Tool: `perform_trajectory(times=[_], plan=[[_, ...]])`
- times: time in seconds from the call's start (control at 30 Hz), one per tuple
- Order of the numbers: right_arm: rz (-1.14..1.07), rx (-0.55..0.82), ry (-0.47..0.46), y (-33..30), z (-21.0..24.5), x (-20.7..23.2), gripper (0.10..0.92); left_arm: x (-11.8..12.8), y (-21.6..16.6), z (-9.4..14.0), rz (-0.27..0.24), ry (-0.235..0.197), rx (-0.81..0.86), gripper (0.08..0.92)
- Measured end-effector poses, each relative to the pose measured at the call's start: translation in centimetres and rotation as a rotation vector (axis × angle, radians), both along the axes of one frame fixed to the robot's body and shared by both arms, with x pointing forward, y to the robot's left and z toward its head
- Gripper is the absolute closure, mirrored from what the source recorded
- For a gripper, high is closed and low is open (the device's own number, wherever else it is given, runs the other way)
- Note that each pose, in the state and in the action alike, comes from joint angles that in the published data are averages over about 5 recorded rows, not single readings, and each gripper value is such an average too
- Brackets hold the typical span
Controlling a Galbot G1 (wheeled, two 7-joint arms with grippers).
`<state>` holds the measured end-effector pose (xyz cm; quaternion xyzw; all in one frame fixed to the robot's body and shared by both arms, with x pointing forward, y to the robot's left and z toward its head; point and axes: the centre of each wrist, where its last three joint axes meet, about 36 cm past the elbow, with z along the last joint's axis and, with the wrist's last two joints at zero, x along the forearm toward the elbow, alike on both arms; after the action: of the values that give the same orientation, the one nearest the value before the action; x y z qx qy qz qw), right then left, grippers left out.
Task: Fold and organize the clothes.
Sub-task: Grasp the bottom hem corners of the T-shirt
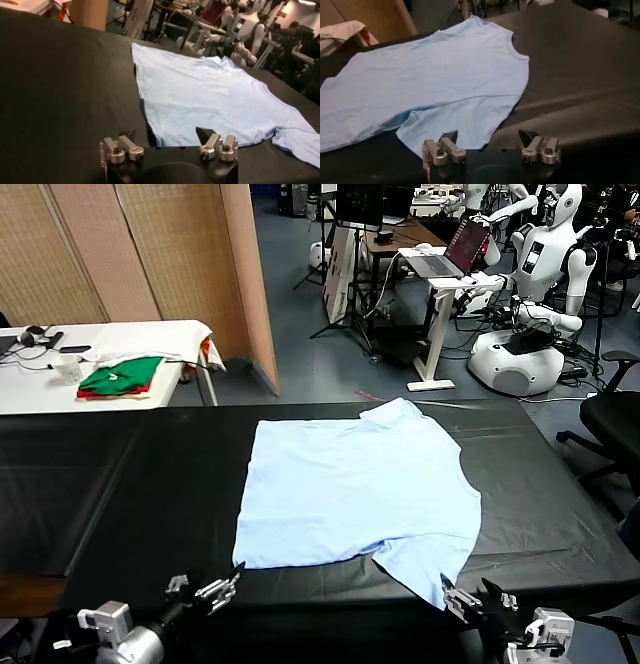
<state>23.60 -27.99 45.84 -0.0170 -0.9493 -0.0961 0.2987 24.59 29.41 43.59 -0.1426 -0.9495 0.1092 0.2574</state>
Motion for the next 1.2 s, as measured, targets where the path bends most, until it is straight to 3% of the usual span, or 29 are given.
perform_trajectory(times=[0.5, 0.6, 0.7, 0.8, 1.0, 1.13, 1.2], plan=[[-0.005, -0.019, 0.016, 0.9, -1.7, 0.5, 0.116, 0.6, -1.9, -1.9, 0.027, 0.007, 0.029, 0.092], [-0.006, -0.016, 0.021, 1.1, -2.0, 0.6, 0.138, 0.8, -2.0, -2.2, 0.030, 0.009, 0.033, 0.096], [-0.005, -0.012, 0.026, 1.2, -2.2, 0.6, 0.214, 1.0, -2.2, -2.6, 0.028, 0.007, 0.030, 0.130], [-0.004, -0.011, 0.029, 1.4, -2.4, 0.6, 0.347, 1.1, -2.4, -2.9, 0.023, 0.008, 0.027, 0.236], [0.001, -0.002, 0.031, 1.8, -2.7, 0.6, 0.672, 1.2, -2.7, -3.2, 0.019, 0.012, 0.032, 0.555], [0.001, 0.006, 0.031, 2.2, -2.9, 0.6, 0.783, 1.3, -2.6, -3.3, 0.021, 0.015, 0.035, 0.741], [0.000, 0.010, 0.028, 2.4, -2.8, 0.5, 0.817, 1.2, -2.6, -3.3, 0.020, 0.017, 0.036, 0.770]])
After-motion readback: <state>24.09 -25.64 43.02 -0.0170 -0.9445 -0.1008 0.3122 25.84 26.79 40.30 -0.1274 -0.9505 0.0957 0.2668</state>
